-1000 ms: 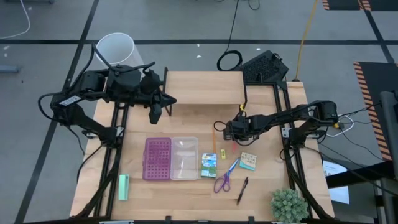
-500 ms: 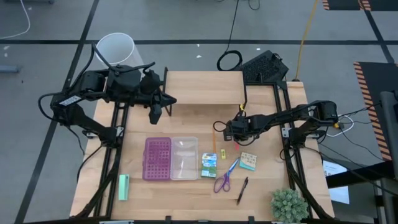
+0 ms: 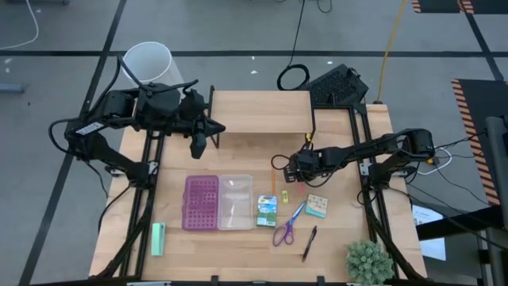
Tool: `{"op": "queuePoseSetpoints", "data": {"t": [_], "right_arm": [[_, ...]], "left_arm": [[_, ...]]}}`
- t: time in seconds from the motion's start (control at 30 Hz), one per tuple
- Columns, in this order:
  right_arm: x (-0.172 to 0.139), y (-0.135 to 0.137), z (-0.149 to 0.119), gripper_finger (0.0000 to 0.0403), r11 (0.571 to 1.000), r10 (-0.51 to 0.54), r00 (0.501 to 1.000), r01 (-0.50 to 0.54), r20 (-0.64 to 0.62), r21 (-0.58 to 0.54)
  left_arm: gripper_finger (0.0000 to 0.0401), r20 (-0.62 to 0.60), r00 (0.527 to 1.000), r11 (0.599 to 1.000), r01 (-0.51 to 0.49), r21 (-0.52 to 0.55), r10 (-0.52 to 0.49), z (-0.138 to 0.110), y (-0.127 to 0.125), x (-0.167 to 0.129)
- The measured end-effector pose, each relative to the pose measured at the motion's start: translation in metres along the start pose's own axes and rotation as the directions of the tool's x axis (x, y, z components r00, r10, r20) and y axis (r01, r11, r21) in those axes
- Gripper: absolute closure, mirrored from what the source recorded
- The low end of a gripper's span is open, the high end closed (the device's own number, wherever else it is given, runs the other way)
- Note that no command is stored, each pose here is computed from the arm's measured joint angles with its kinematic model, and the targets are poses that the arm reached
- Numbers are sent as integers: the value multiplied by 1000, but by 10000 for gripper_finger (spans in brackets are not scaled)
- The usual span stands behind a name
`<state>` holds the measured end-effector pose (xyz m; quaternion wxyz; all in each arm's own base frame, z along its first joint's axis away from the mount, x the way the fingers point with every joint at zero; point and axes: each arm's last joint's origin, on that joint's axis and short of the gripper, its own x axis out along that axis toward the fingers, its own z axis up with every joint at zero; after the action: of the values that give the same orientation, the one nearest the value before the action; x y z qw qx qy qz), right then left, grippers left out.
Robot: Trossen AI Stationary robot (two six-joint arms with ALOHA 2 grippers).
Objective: Pack school essentials
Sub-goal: Put the pink pencil into the violet supply box
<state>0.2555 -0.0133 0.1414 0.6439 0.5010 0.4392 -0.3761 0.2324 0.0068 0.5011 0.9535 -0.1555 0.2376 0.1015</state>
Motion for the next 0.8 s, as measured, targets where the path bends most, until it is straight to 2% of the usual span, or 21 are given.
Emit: {"op": "queuePoseSetpoints", "data": {"t": [0.2,0.37,0.57,0.67,0.8], "right_arm": [[-1,11,-3,397,988,119,992,-122,-39,-89],[-4,24,-8,397,956,248,966,-257,-78,-142],[-14,42,-16,397,860,429,887,-459,-172,-222],[-25,49,-20,397,802,508,839,-543,-193,-249],[-44,49,-23,397,746,559,806,-591,-194,-308]], "left_arm": [[396,-3,1000,1000,-1,-2,1,0,0,0],[395,-13,1000,1000,-7,-27,6,-1,1,0],[387,-39,999,993,-21,-118,16,-4,2,0],[361,-62,998,985,-35,-169,25,-6,2,0],[312,-99,995,967,-56,-247,32,-10,1,0]]}}
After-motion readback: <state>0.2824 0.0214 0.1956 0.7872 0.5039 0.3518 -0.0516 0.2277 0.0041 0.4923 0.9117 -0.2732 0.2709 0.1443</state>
